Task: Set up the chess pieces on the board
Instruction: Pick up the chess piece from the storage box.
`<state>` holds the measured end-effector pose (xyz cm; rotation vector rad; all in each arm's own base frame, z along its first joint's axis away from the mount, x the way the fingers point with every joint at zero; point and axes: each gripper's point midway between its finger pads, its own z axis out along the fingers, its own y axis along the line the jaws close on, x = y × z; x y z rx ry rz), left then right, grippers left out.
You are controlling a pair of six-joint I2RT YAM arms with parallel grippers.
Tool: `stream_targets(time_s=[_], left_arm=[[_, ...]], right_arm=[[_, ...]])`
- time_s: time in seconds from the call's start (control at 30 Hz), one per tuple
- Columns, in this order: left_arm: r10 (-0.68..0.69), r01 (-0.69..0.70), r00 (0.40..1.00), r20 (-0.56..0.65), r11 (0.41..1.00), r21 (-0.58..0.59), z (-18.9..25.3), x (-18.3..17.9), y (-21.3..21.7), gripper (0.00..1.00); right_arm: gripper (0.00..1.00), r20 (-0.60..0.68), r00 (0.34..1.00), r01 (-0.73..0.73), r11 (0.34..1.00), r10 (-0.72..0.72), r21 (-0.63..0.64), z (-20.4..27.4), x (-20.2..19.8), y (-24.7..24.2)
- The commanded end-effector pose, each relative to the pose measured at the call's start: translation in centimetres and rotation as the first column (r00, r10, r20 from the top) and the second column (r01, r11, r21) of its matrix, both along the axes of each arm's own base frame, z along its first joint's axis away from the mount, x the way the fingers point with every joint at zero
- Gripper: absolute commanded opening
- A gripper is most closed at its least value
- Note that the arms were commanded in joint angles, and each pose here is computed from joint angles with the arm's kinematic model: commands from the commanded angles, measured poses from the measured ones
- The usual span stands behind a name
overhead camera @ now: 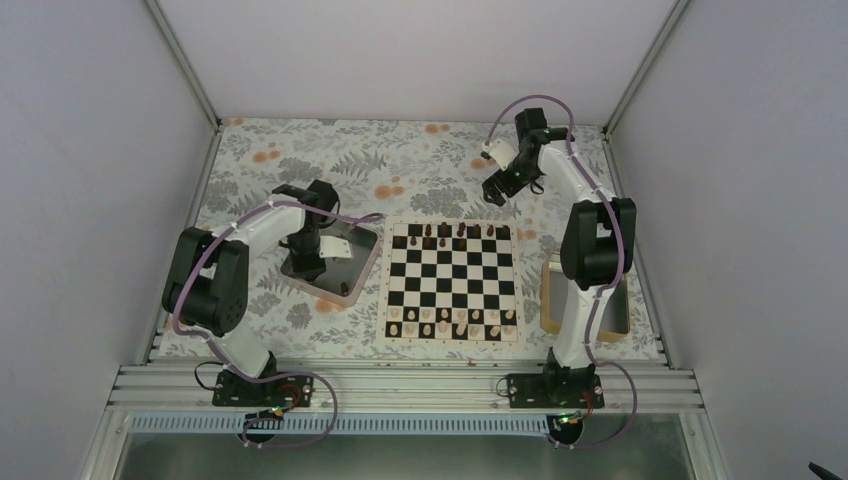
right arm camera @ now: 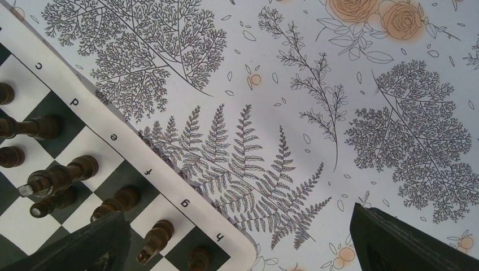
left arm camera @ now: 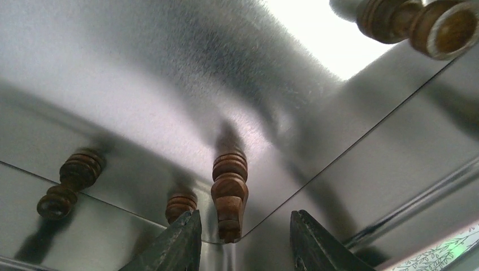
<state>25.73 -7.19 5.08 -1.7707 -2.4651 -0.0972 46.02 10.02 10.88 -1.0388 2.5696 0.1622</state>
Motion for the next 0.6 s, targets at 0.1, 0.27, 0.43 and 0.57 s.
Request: stream_targets(time_s=[0.1, 0.27, 0.43, 0.57], left_arm=[[0.031, -0.031, 0.999, 0.016, 0.999, 0.037, -0.6, 0.8, 1.0, 0.4], [0.033, -0.033, 0.999, 0.021, 0.999, 0.006, -0.2, 1.2, 0.4, 0.37], [0.031, -0.031, 0.999, 0.017, 1.0, -0.005, -0.4, 1.2, 0.2, 0.34], [0.032, -0.032, 0.999, 0.012, 0.999, -0.02, -0.5, 1.3, -0.1, 0.31]], right_arm=[[1.0, -0.007, 1.0, -0.003, 1.0, 0.003, -0.007, -0.5, -0.1, 0.2], [1.0, -0.006, 1.0, -0.003, 1.0, 0.003, -0.007, -0.5, -0.1, 0.2], [1.0, -0.002, 1.0, -0.005, 1.0, 0.005, -0.008, -0.4, -0.1, 0.2], [1.0, -0.005, 1.0, -0.004, 1.0, 0.004, -0.009, -0.5, -0.2, 0.1]])
